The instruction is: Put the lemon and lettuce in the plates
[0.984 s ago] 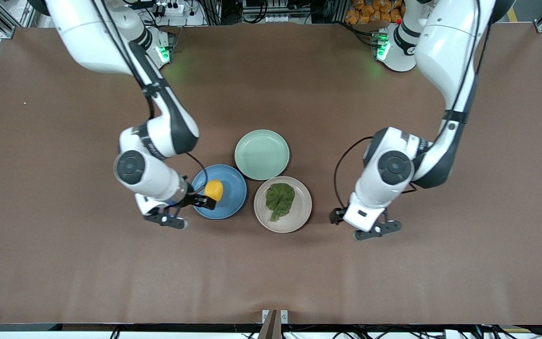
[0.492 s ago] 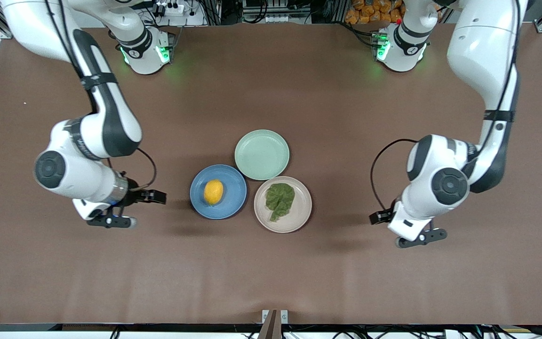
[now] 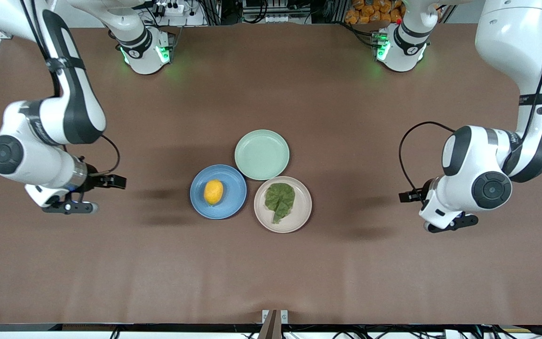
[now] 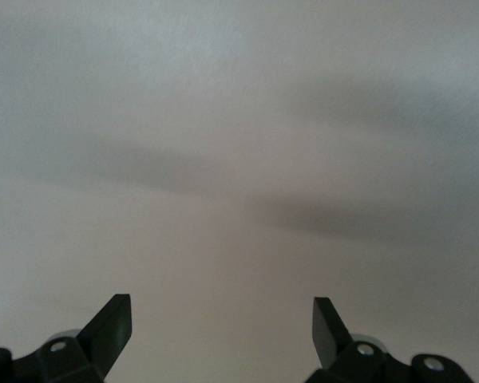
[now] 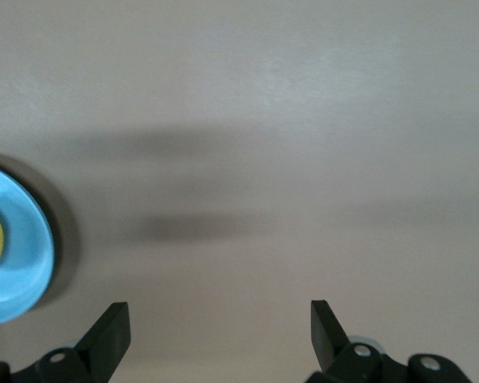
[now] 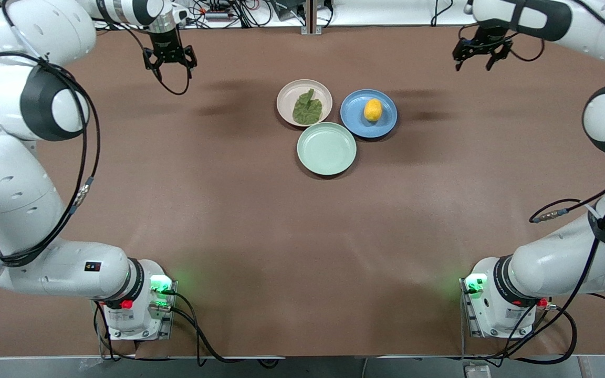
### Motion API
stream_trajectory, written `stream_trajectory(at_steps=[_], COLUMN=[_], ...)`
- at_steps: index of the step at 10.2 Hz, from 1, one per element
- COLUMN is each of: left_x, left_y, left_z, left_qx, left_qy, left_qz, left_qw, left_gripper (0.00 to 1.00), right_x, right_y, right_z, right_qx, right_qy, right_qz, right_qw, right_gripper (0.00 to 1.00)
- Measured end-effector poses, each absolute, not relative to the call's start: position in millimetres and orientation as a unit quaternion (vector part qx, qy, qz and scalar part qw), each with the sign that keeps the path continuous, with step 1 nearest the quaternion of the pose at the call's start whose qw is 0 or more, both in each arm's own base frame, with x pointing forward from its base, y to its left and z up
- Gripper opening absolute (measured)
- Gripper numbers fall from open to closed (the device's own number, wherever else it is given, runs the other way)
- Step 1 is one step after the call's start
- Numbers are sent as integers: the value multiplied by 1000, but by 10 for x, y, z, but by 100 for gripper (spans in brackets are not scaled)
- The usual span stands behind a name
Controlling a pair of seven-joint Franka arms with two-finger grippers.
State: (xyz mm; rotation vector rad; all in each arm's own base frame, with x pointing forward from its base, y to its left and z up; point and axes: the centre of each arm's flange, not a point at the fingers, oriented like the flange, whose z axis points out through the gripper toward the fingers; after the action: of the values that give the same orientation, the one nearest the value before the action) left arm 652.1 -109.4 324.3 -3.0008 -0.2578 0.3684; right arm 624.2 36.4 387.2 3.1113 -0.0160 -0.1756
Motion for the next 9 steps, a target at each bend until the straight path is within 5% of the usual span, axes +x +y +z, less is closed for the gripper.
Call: stream_trajectory(at_steps=[6, 9], left_x=[5699, 5593], left_y=[-969, -819], left_z=[3714, 4357], left_qx=[-987, -993], left_qy=[-65, -66], left_qz=[133, 79], left_qw=[59, 51], left_gripper=[100, 100], right_x=[5674, 5378], right_y=[-252, -286], right_z=[5034, 5588], right_qx=[998, 998], right_qy=[7, 18], right_qz=[-60, -52], right_qw=[11, 11], right_gripper=[100, 100])
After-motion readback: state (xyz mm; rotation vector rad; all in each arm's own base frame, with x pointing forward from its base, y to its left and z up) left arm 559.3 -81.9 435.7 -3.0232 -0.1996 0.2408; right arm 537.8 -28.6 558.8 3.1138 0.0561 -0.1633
